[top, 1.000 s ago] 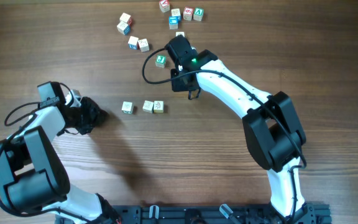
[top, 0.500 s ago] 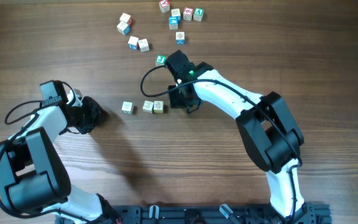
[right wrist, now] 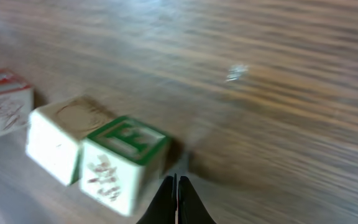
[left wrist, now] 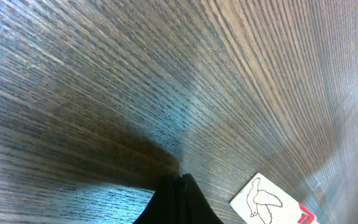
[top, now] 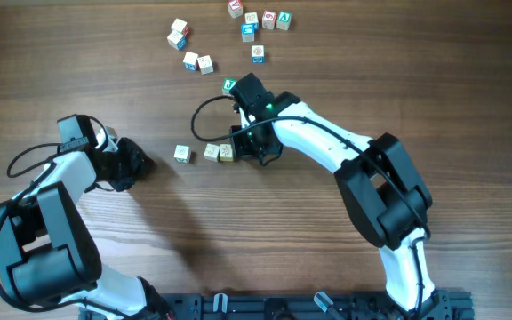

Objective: Form a horizontal line

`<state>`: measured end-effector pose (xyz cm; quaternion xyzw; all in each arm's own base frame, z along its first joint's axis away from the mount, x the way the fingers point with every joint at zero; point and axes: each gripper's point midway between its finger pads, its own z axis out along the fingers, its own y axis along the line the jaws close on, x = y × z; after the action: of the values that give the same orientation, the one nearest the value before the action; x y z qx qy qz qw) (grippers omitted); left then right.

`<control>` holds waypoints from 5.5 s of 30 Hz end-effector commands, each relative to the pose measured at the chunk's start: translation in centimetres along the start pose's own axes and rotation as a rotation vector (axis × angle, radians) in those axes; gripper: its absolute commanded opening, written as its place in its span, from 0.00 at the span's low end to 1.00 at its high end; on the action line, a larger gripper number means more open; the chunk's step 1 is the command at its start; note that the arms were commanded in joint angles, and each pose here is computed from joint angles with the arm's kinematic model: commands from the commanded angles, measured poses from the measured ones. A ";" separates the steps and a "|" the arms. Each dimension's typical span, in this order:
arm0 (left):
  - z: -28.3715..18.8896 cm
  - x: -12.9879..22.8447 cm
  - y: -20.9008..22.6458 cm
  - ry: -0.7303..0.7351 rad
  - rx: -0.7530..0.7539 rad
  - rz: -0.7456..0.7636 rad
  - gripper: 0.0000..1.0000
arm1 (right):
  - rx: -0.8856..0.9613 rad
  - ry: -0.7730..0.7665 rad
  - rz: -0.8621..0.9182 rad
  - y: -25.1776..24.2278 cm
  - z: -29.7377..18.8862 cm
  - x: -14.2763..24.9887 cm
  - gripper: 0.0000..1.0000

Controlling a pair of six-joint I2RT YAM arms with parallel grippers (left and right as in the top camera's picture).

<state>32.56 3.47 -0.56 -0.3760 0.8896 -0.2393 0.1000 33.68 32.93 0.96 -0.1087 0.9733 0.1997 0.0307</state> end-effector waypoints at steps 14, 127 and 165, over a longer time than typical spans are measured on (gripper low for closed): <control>0.6 0.1 2.4 -0.015 -0.109 0.004 0.04 | -0.059 0.002 -0.126 2.2 0.3 0.5 0.04; 0.6 -0.2 2.3 -0.026 -0.103 0.009 0.04 | -0.001 -0.149 -0.089 1.9 0.5 -1.9 0.05; 0.6 -0.2 2.3 -0.027 -0.102 0.010 0.04 | -0.213 -0.072 -0.208 5.6 0.2 -0.5 0.04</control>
<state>32.74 3.63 -0.55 -0.3752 0.8901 -0.2363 0.1051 33.17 37.69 1.93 -0.1865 0.9372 0.2865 0.0696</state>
